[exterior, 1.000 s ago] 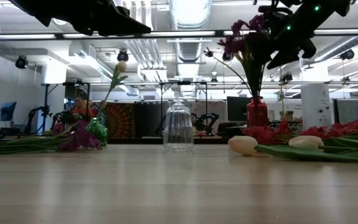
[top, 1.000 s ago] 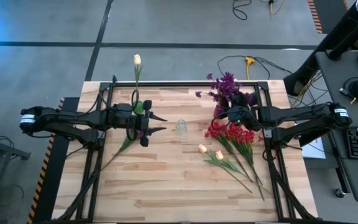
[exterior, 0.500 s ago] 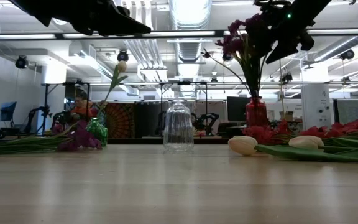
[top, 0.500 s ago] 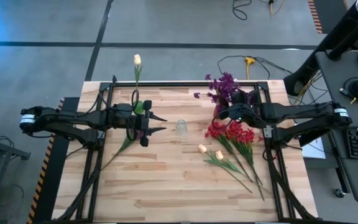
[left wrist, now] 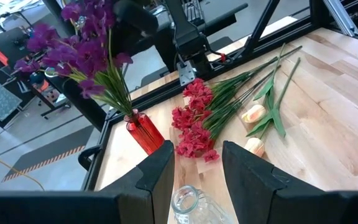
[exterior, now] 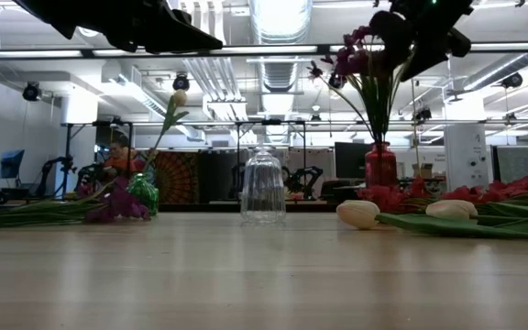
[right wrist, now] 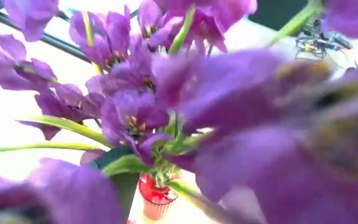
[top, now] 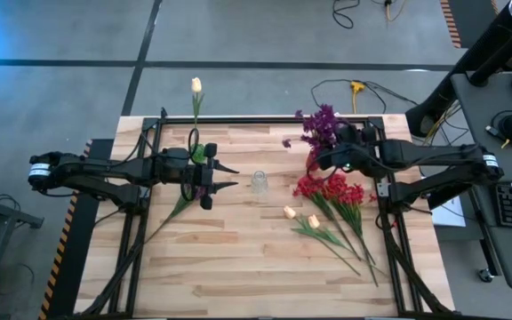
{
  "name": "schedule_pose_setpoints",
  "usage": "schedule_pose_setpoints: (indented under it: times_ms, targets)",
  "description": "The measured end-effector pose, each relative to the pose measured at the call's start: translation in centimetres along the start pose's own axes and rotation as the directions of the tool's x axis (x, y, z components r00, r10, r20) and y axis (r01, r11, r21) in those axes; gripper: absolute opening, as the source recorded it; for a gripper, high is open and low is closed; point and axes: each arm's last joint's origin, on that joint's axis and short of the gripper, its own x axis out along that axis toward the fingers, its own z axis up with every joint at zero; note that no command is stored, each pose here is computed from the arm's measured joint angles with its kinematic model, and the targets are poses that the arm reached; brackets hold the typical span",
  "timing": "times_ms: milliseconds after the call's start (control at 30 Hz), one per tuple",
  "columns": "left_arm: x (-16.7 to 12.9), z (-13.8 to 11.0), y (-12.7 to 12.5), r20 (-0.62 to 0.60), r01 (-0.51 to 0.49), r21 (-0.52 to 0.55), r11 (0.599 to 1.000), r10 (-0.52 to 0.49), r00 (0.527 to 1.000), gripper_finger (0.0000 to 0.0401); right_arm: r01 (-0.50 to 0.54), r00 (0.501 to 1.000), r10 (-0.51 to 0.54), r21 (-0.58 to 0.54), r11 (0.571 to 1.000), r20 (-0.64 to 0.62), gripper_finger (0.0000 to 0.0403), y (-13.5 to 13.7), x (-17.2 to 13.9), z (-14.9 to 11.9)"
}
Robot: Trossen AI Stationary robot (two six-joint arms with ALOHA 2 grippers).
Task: Sort flowers into vase by color
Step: Put the bottom violet flowers into the red vase, then put the left red flowers into the transparent vase
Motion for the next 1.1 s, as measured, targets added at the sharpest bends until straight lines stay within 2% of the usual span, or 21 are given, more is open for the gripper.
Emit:
schedule_pose_setpoints:
  times_ms: [267,467,833,1100]
  targets:
    - [0.0,0.0,0.0,0.0,0.0,0.0,1.0,0.0,1.0,0.0118,-0.005,1.0,0.005,0.001,1.0,-0.002,0.026,-0.5,-1.3,1.5]
    - [0.0,0.0,0.0,0.0,0.0,0.0,1.0,0.0,1.0,0.0118,-0.058,0.998,0.059,0.023,0.998,-0.022,0.0261,-0.9,-2.5,3.0]
    - [0.0,0.0,0.0,0.0,0.0,0.0,1.0,0.0,1.0,0.0118,-0.093,0.99,0.099,0.059,0.994,-0.099,0.0254,-2.4,-4.9,4.7]
    - [0.0,0.0,0.0,0.001,0.0,0.0,1.0,0.0,1.0,0.0118,-0.218,0.965,0.233,0.124,0.968,-0.122,0.0251,-3.0,-6.8,6.6]
